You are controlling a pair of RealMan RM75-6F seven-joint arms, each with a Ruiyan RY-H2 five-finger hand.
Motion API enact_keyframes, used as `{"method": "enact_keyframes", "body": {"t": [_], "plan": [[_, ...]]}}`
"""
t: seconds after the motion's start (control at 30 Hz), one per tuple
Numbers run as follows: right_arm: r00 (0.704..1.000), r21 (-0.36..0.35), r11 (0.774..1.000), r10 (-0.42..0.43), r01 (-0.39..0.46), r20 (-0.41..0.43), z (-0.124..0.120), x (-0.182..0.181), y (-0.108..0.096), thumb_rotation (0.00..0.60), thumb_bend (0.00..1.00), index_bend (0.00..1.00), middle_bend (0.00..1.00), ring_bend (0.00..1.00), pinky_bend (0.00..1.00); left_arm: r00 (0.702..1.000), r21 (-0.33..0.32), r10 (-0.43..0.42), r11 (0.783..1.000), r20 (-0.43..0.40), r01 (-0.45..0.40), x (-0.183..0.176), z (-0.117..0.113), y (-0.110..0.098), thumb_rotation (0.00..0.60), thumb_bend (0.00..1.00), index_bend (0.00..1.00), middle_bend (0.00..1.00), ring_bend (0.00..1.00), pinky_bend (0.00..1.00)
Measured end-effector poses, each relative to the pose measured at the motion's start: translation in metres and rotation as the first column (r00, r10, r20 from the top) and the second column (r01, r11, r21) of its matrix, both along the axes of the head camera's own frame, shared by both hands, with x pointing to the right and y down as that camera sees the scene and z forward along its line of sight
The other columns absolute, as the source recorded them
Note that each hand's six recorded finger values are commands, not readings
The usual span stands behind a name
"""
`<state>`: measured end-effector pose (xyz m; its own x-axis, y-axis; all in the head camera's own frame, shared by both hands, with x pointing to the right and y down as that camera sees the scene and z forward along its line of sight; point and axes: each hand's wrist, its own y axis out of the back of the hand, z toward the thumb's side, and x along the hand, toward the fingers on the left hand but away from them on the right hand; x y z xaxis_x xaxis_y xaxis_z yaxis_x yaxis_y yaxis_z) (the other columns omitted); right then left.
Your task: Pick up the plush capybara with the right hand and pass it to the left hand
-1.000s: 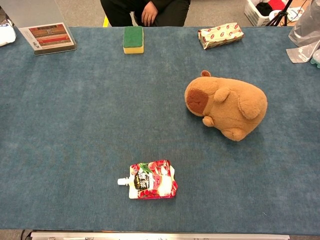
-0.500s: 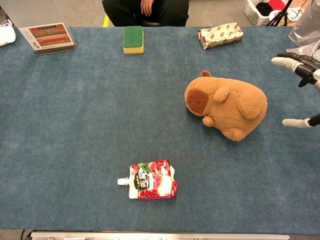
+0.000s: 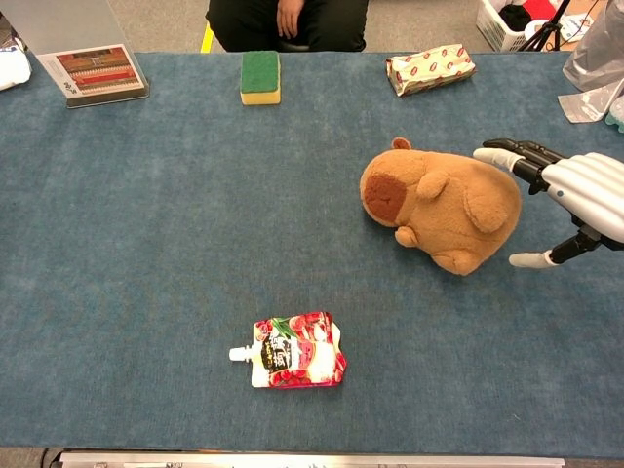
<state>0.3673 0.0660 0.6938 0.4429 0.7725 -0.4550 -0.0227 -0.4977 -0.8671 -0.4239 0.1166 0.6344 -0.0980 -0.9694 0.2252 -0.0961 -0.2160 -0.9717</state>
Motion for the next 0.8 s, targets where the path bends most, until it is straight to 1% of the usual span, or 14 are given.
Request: {"method": "enact_keyframes", "body": {"t": [0.2, 0.37, 0.47, 0.6, 0.63, 0.67, 0.73, 0.8], "plan": [[1.0, 0.0, 1.0, -0.008, 0.008, 0.003, 0.015, -0.009, -0.003, 0.6, 0.0, 0.0, 0.0, 0.0, 0.35, 1.0, -0.011, -0.006, 1.0, 0.001, 0.006, -0.001, 0.002, 0.002, 0.6, 0.21, 0.41, 0.44, 0.39, 0.43], [0.999, -0.019, 1.0, -0.023, 0.024, 0.024, 0.031, -0.025, -0.004, 0.6, 0.0, 0.0, 0.0, 0.0, 0.35, 1.0, -0.019, -0.014, 1.0, 0.001, 0.014, -0.003, 0.003, 0.005, 0.6, 0.21, 0.41, 0.44, 0.39, 0.43], [0.999, -0.018, 0.999, -0.029, 0.029, 0.04, 0.037, -0.034, -0.005, 0.6, 0.0, 0.02, 0.06, 0.05, 0.38, 1.0, -0.02, -0.018, 1.0, 0.001, 0.018, -0.004, 0.003, 0.006, 0.6, 0.21, 0.41, 0.44, 0.39, 0.43], [0.998, 0.017, 1.0, -0.024, 0.023, 0.059, 0.041, -0.042, -0.008, 0.6, 0.0, 0.17, 0.2, 0.19, 0.48, 1.0, -0.024, -0.023, 0.999, 0.001, 0.023, -0.006, 0.004, 0.008, 0.6, 0.21, 0.41, 0.44, 0.39, 0.43], [0.998, 0.027, 0.999, -0.022, 0.02, 0.064, 0.041, -0.043, -0.009, 0.6, 0.0, 0.23, 0.25, 0.25, 0.52, 1.0, -0.024, -0.024, 0.999, 0.0, 0.024, -0.006, 0.004, 0.008, 0.6, 0.21, 0.41, 0.44, 0.39, 0.43], [0.997, 0.04, 0.999, -0.019, 0.016, 0.072, 0.041, -0.045, -0.01, 0.6, 0.0, 0.26, 0.28, 0.28, 0.54, 1.0, -0.025, -0.026, 0.999, 0.0, 0.026, -0.007, 0.004, 0.008, 0.6, 0.21, 0.41, 0.44, 0.39, 0.43], [0.996, 0.063, 0.998, -0.014, 0.009, 0.083, 0.04, -0.046, -0.012, 0.6, 0.0, 0.4, 0.38, 0.38, 0.62, 1.0, -0.026, -0.029, 0.999, -0.001, 0.029, -0.007, 0.004, 0.009, 0.6, 0.21, 0.41, 0.44, 0.39, 0.43], [0.995, 0.09, 0.996, -0.006, -0.003, 0.099, 0.039, -0.047, -0.014, 0.6, 0.0, 0.49, 0.44, 0.45, 0.67, 1.0, -0.028, -0.03, 0.999, -0.001, 0.03, -0.008, 0.004, 0.01, 0.6, 0.21, 0.41, 0.44, 0.39, 0.43]]}}
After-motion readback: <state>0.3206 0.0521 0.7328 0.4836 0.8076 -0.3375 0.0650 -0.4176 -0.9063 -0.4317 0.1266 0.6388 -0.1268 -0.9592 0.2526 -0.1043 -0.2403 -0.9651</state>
